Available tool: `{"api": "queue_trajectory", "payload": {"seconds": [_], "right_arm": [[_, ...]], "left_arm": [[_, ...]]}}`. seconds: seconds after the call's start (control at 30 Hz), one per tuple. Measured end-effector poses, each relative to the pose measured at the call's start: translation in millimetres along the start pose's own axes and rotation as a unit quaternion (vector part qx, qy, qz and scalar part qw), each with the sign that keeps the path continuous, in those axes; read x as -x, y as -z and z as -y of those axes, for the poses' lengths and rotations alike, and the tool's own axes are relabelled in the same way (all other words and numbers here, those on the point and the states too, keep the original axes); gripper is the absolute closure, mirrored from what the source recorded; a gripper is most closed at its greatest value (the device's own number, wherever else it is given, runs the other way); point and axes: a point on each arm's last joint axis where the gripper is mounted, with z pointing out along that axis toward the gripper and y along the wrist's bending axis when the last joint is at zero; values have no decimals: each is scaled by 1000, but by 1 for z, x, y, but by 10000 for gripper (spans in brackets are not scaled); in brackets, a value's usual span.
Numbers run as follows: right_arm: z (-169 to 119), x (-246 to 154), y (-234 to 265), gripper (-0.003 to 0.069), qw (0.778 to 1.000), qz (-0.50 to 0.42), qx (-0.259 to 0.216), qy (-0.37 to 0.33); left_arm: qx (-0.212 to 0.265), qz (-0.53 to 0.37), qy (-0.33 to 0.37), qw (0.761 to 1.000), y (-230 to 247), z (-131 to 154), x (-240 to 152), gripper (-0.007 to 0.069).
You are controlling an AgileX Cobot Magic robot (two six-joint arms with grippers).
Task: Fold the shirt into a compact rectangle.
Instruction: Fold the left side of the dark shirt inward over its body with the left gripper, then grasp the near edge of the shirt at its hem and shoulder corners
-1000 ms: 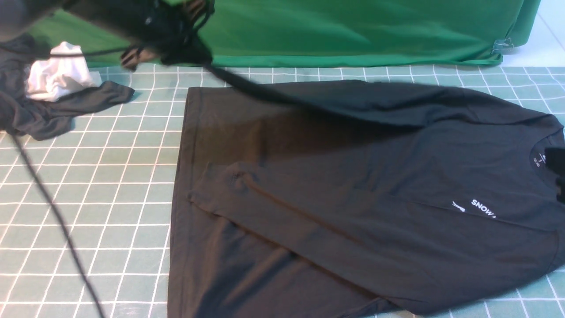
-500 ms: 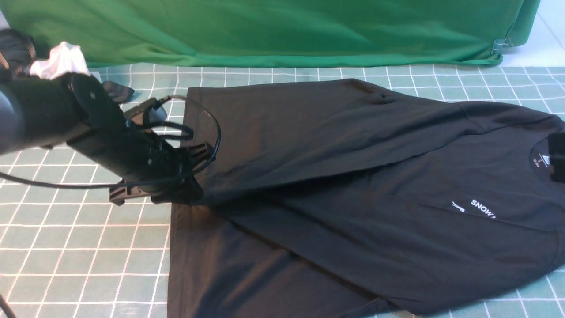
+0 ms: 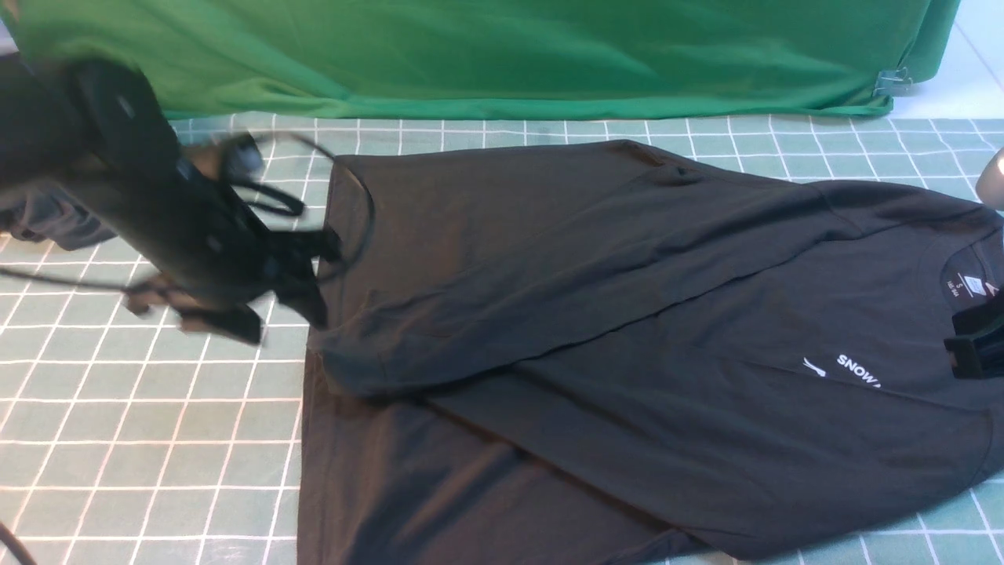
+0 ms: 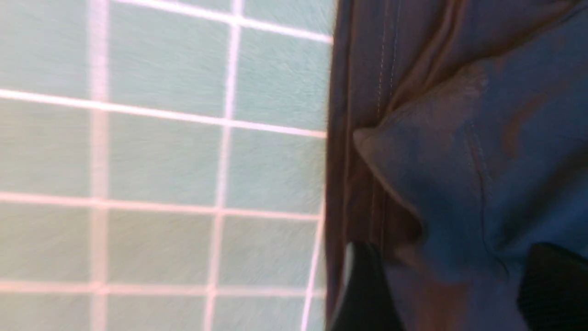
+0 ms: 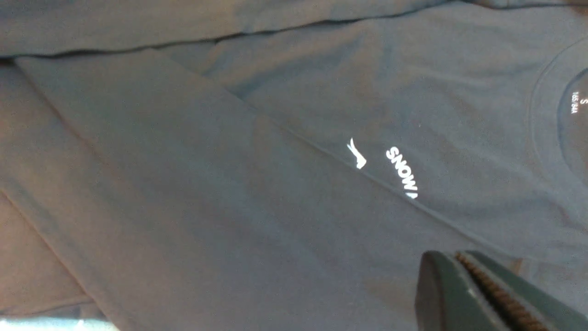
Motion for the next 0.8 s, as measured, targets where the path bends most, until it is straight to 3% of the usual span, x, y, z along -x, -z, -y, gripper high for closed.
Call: {"api": "queue_trajectory", "payload": {"seconds": [0.2, 0.43, 0.57, 0.8], "right_arm": [[0, -1, 0, 620, 1000, -4, 1, 0], [-2, 0, 0, 609, 1000, -3, 9, -9], [-2, 0, 0, 602, 1000, -2, 9, -9], [-3, 0, 0, 601, 1000, -2, 16, -16]], "left_arm": [[6, -53, -22, 998, 32, 10, -52, 169], [11, -99, -12, 995, -13, 14, -145, 245], [24, -104, 9, 994, -39, 8, -169, 279], [37, -108, 24, 993, -61, 6, -172, 284]]}}
